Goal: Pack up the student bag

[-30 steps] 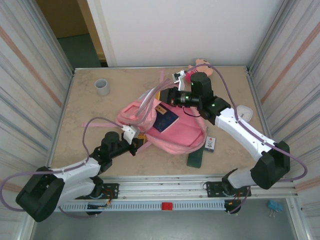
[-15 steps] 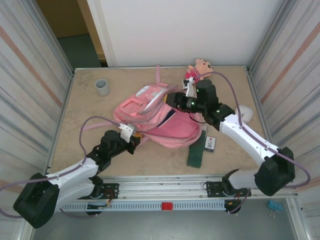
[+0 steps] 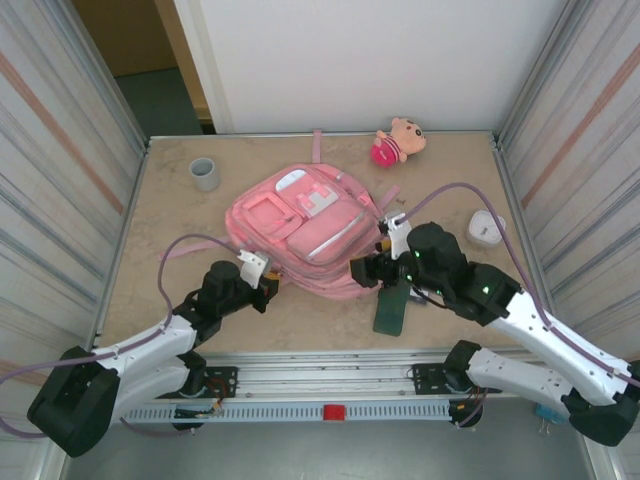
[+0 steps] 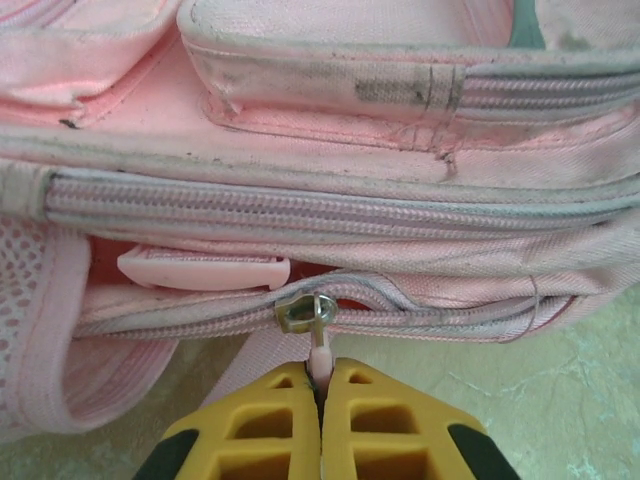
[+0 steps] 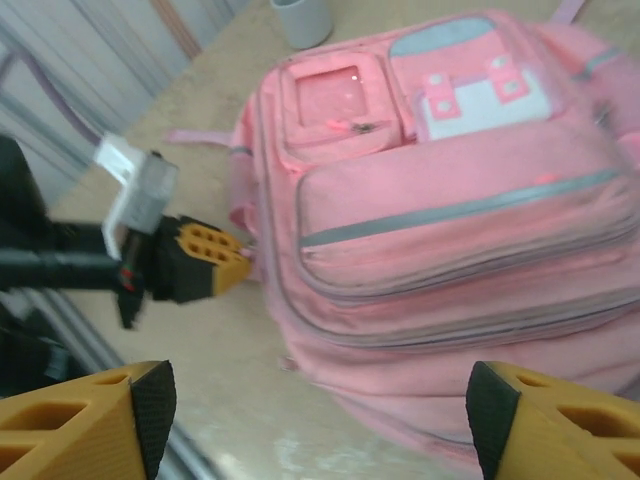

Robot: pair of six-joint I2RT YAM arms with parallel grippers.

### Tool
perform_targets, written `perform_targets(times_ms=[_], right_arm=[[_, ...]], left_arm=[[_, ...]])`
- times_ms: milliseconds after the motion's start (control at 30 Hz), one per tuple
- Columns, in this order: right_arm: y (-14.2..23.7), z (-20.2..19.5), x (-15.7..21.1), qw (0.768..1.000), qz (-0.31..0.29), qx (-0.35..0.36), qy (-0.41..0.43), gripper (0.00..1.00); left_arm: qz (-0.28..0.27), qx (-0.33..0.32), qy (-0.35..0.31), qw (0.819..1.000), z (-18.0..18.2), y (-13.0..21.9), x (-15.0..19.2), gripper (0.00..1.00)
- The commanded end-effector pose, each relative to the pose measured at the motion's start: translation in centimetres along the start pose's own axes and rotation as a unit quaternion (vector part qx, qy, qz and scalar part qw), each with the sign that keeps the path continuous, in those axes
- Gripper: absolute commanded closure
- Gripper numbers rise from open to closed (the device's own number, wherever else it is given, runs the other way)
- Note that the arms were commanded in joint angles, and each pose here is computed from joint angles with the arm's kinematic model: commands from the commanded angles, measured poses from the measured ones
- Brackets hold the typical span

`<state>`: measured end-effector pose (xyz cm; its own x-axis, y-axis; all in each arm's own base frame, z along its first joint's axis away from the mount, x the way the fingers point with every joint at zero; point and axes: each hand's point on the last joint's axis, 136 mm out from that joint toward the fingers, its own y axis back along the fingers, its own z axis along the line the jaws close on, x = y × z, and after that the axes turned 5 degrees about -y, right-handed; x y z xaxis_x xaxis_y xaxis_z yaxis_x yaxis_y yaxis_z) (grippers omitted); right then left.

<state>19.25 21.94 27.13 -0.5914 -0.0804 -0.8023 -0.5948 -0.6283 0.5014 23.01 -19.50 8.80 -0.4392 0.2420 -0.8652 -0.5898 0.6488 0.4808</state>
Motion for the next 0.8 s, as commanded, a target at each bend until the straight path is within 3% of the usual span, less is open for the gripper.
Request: perform_targets(times_ms=[0, 100, 200, 333, 500, 767], right_arm=[[0.4, -2.1, 0.6, 0.985, -0.013, 0.067, 0.16, 0.2], [-1.7, -0.1, 2.4, 0.966, 0.0, 0.016, 0.259, 0.18], [-4.9, 1.4, 5.6, 0.932, 0.049, -0.017, 0.359, 0.17], [-8.6, 1.7, 8.3, 0.882, 0.075, -0.005, 0.466, 0.13], [-11.3, 0.6, 7.4, 0.868, 0.047, 0.033, 0.493, 0.12], [-14.3, -2.2, 9.4, 0.854, 0.072, 0.055, 0.512, 0.19]], left_arm=[[-0.045, 0.013, -0.023, 0.999, -0.6, 0.5, -3.3, 1.0], [-0.045, 0.014, -0.025, 0.999, -0.7, 0.5, -3.3, 1.0], [-0.045, 0.015, -0.023, 0.999, -0.7, 0.5, -3.3, 1.0], [-0.051, 0.02, -0.023, 0.998, -0.9, 0.5, -3.6, 1.0], [-0.057, 0.037, -0.023, 0.997, -1.4, 0.4, -4.0, 1.0], [-0.068, 0.046, -0.022, 0.996, -1.8, 0.5, -4.4, 1.0]])
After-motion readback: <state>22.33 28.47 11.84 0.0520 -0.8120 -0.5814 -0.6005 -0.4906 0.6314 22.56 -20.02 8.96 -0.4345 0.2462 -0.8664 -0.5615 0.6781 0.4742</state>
